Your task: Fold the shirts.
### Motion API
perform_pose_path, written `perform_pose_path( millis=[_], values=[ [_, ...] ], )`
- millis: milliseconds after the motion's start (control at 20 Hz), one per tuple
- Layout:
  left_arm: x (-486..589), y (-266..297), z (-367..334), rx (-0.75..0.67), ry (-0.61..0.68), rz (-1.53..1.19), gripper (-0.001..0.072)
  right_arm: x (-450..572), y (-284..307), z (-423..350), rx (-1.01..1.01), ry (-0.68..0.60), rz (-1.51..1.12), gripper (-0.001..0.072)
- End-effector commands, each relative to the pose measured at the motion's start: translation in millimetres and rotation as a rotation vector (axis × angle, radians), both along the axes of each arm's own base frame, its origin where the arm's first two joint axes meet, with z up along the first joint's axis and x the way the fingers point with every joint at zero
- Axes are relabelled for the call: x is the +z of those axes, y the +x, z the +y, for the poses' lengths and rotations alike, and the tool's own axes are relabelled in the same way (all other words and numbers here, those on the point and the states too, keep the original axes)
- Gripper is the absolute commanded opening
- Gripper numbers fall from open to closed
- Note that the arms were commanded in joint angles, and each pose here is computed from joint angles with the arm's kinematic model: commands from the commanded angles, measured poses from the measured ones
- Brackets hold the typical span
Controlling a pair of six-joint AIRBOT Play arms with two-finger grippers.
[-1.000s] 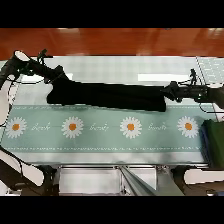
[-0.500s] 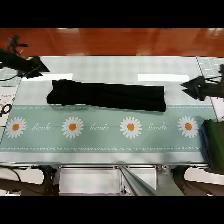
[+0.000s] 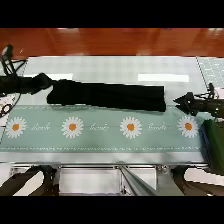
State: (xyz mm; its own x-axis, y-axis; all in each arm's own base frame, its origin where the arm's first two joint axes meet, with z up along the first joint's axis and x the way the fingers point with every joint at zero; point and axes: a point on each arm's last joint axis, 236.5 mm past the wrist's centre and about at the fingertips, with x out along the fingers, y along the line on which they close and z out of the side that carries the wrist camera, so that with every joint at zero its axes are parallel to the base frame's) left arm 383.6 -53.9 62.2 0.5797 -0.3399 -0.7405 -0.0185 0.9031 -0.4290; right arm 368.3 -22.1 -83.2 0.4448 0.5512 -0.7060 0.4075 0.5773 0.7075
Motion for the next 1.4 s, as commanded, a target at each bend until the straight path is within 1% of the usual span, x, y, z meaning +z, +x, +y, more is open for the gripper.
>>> perform_pose_path(
  millis=[0, 300, 500, 550, 600, 650, 800, 900, 950, 1000, 1050, 1100, 1200, 1350],
  values=[
    [-7, -11, -22, -0.045, 0.002, -0.013, 0.0505, -12, 12, 29, 0.048, 0.054, 0.027, 0.0422],
    [-4, -11, -34, -0.057, -0.026, -0.019, 0.0504, -21, 45, 61, 0.096, 0.077, 0.064, 0.0422],
    [-4, -10, -35, -0.055, -0.028, -0.022, 0.0505, -14, 72, 82, 0.114, 0.101, 0.038, 0.0419],
    [-3, -10, -34, -0.053, -0.028, -0.025, 0.0504, -12, 77, 87, 0.122, 0.103, 0.03, 0.0396],
    [-3, -8, -34, -0.051, -0.027, -0.03, 0.0504, -9, 81, 92, 0.135, 0.098, 0.019, 0.0263],
    [-2, -7, -33, -0.048, -0.026, -0.035, 0.0504, -5, 84, 97, 0.163, 0.088, -0.007, 0.0025],
    [-2, -7, -33, -0.046, -0.026, -0.038, 0.0503, 18, 85, 101, 0.225, 0.085, -0.05, 0.0026],
    [-2, -7, -34, -0.048, -0.027, -0.038, 0.05, 41, 78, 91, 0.264, 0.02, -0.091, 0.0026],
    [-1, -7, -38, -0.054, -0.034, -0.038, 0.0467, 57, 72, 86, 0.294, -0.021, -0.115, 0.0026],
    [0, -9, -44, -0.073, -0.038, -0.041, 0.0304, 73, 64, 83, 0.325, -0.064, -0.141, 0.0026],
    [1, -9, -55, -0.106, -0.042, -0.053, 0.0066, 93, 56, 79, 0.354, -0.12, -0.172, 0.0026],
    [5, -7, -69, -0.148, -0.042, -0.087, 0.0025, 111, 49, 75, 0.365, -0.168, -0.199, 0.0025],
    [9, -1, -113, -0.206, -0.098, -0.109, 0.0025, 148, 33, 70, 0.357, -0.254, -0.261, 0.0026],
    [-4, 6, -192, -0.378, -0.105, -0.066, 0.0024, 194, -3, 76, 0.372, -0.321, -0.346, 0.0025]
  ],
)
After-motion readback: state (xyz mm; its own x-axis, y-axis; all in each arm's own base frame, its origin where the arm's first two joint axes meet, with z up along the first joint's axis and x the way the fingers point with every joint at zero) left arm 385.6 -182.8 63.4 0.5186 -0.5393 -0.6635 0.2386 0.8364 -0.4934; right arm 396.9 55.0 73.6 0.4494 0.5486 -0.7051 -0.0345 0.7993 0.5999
